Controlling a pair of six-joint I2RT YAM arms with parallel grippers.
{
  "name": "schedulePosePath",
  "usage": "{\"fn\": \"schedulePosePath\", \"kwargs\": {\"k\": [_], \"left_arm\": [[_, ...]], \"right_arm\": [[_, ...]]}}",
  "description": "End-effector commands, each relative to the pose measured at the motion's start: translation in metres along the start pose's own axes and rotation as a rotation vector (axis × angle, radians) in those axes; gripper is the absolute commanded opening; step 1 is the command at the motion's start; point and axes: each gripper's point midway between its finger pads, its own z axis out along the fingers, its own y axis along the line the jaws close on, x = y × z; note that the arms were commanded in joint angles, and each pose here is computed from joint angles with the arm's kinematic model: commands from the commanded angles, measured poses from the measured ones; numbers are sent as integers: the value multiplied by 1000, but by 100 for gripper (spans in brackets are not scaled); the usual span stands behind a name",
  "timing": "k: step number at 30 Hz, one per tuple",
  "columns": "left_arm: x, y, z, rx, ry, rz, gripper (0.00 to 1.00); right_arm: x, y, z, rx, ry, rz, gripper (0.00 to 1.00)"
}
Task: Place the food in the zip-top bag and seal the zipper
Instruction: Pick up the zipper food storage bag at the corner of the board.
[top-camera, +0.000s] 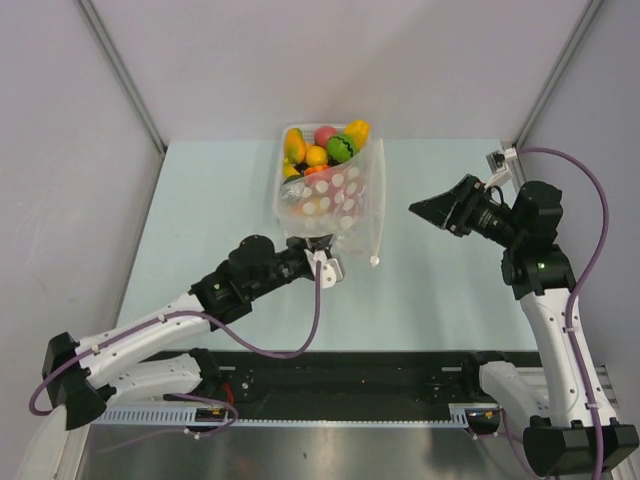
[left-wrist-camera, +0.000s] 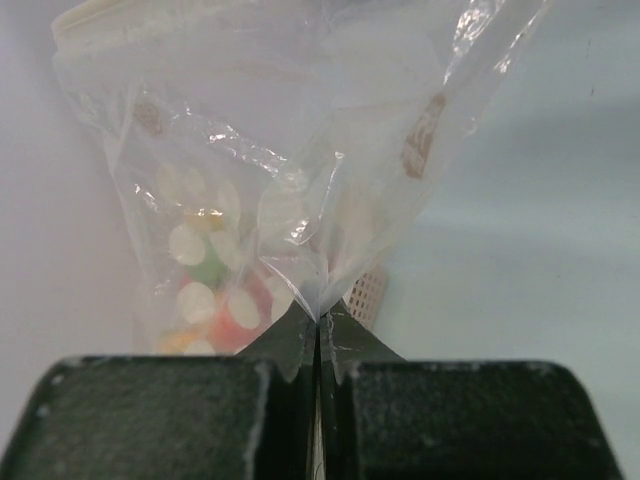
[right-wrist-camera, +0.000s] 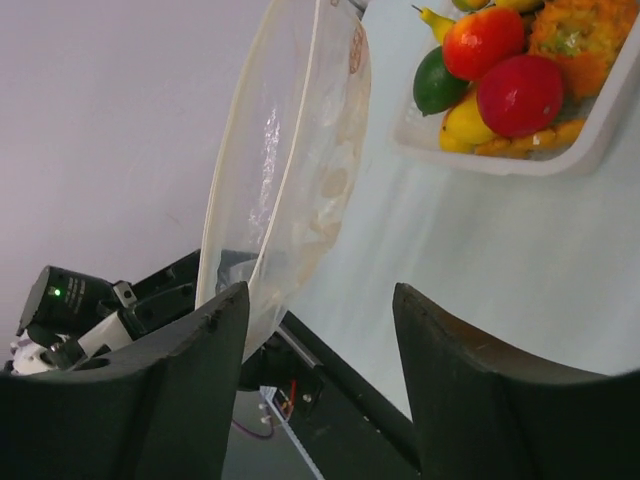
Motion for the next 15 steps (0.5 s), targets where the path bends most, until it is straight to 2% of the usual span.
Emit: {"fn": "schedulePosePath", "kwargs": {"k": [1,7,15], "left_arm": [[-19,20,5,-112,-45,28,0],[-22,9,13,-80,-46,33,0],[-21,-1,16,-49,-47,41,0]], "right_arm": [[-5,6,7,-28,-28,65,60],[5,4,15,-47,7,123,54],[11,15,22,-99,43,121,50]]}}
